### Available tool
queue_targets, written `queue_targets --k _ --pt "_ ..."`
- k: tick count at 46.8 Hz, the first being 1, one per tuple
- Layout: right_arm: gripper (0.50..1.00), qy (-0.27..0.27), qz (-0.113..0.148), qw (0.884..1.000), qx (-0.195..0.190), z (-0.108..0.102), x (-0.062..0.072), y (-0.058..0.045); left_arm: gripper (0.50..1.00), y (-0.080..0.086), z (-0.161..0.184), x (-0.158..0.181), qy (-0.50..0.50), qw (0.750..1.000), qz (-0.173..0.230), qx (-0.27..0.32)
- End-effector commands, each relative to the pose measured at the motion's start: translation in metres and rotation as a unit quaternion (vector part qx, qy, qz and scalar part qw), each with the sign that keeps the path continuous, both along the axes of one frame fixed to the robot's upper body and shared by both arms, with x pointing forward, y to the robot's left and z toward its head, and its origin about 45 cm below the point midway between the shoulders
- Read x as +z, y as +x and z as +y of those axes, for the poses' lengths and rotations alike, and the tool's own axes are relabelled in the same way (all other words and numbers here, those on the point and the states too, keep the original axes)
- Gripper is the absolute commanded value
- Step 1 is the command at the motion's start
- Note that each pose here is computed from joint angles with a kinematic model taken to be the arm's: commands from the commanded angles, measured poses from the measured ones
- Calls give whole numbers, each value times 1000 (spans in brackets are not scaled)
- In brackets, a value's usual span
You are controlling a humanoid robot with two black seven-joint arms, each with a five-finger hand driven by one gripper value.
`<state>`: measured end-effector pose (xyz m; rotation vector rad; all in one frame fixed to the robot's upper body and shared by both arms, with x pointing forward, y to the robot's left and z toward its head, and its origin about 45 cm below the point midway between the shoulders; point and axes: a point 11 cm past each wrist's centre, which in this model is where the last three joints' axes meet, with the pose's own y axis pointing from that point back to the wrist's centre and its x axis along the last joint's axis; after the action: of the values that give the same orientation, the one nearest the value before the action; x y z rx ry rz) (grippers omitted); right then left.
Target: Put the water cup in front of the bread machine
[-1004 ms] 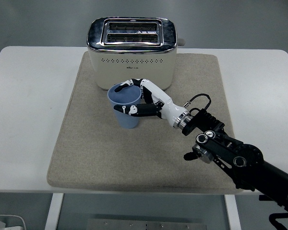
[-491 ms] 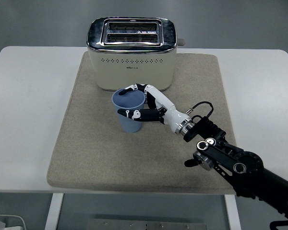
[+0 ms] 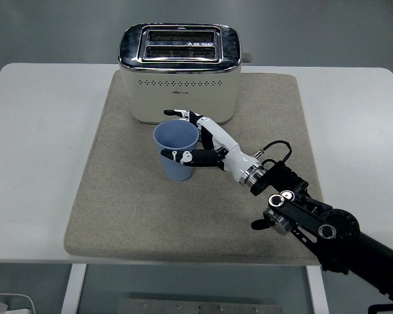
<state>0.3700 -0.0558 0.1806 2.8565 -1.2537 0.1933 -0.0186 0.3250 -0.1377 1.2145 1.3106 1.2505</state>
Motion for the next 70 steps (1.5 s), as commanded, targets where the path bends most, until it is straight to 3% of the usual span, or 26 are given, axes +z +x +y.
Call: queue_targets --k 1,18,55,70 --pt "862 1 1 1000 -1 0 0 0 1000 0 0 0 0 1000 0 0" --pt "923 17 -7 1000 -2 1 8 2 1000 0 0 0 1 1000 0 0" --pt "926 35 -24 999 1 4 21 3 1000 0 0 0 0 1000 0 0" --pt "926 47 -29 998 -8 2 32 11 1000 0 0 0 0 1000 0 0"
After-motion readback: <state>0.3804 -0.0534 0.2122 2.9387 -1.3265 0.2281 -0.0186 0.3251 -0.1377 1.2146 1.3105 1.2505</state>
